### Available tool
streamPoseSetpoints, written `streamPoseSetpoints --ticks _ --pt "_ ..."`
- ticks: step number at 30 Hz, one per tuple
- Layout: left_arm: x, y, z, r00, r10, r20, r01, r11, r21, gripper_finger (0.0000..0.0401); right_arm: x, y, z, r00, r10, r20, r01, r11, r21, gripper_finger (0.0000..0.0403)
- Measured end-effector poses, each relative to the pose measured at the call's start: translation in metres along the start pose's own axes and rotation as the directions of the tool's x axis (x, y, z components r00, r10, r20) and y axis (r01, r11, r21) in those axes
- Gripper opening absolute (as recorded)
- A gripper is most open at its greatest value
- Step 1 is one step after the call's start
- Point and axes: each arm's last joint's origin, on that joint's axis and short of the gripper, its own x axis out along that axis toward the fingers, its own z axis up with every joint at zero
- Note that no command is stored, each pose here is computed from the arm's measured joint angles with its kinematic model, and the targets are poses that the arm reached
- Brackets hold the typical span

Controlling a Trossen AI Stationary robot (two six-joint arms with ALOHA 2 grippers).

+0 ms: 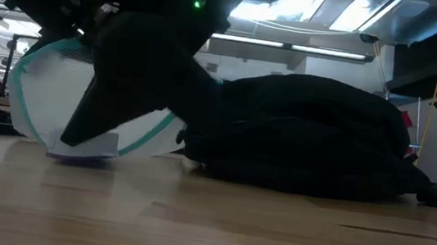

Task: Unpack backpack
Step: Put the white pill organizer into the transparent zipper bag

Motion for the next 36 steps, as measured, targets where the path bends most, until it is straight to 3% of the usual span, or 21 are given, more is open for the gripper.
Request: streamPoseSetpoints --ticks 3,9,20,25,36 --pt "0.000 0.000 0.000 1.000 0.000 -0.001 0.000 1.000 0.000 0.0001 0.005 0.000 -0.008 0.999 0.031 -0.017 -0.030 0.998 0.061 0.0000" --pt "-0.001 -0.001 -0.002 0.999 -0.015 -0.052 0.013 0.999 -0.053 0.0001 0.007 -0.002 -0.006 0.999 -0.050 -0.002 0.050 0.992 0.112 0.0000" --pt "-0.011 -0.007 -0.009 0.989 -0.090 -0.113 0.077 0.990 -0.118 0.0001 0.009 -0.013 -0.016 0.959 -0.266 -0.102 0.273 0.959 0.074 0.0000" --pt "-0.012 -0.008 -0.009 0.987 -0.102 -0.125 0.087 0.988 -0.127 0.0001 0.008 -0.014 -0.017 0.945 -0.304 -0.123 0.313 0.948 0.063 0.0000" --pt "-0.011 -0.008 -0.010 0.986 -0.101 -0.132 0.085 0.989 -0.124 0.0001 -0.016 -0.019 -0.024 0.812 -0.515 -0.275 0.539 0.842 0.013 0.0000"
